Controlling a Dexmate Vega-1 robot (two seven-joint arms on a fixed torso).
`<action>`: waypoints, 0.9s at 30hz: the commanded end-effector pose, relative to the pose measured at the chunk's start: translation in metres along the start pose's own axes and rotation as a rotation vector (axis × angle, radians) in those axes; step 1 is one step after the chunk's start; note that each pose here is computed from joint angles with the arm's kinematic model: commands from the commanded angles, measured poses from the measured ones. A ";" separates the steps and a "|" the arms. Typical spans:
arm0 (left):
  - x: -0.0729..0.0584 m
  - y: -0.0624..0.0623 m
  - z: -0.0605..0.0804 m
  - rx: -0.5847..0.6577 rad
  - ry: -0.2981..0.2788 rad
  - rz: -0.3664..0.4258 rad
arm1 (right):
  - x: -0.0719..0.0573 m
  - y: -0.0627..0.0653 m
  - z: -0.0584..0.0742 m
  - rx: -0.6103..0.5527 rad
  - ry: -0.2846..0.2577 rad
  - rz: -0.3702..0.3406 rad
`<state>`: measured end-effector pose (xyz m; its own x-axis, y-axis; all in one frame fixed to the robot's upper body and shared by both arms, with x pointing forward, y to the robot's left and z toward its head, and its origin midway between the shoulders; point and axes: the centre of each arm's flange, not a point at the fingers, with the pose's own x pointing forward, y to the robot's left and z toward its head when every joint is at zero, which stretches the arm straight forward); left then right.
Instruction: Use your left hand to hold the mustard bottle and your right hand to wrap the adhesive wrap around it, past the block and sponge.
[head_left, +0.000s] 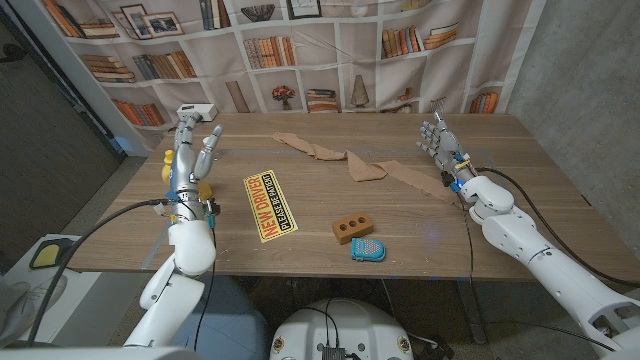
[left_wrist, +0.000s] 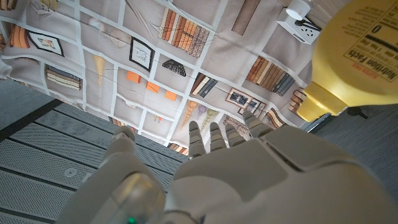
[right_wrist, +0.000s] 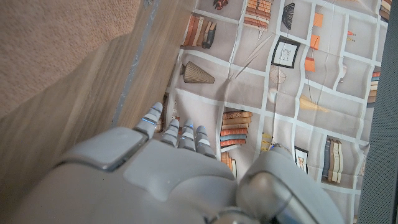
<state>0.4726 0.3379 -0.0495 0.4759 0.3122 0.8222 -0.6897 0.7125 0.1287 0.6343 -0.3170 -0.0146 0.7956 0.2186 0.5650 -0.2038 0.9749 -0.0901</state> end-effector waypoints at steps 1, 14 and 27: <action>-0.003 0.011 0.000 0.022 0.011 0.041 | -0.001 0.000 0.001 0.009 -0.002 -0.003; -0.012 0.024 -0.001 0.047 0.036 0.077 | 0.001 0.002 -0.003 0.009 0.012 0.010; -0.017 0.028 -0.001 0.080 0.054 0.100 | 0.001 0.001 -0.003 0.011 0.016 0.006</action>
<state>0.4508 0.3505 -0.0579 0.4390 0.3912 0.8089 -0.7548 0.6490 0.0958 0.6357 -0.3158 -0.0162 0.8002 0.2264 0.5553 -0.2145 0.9728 -0.0875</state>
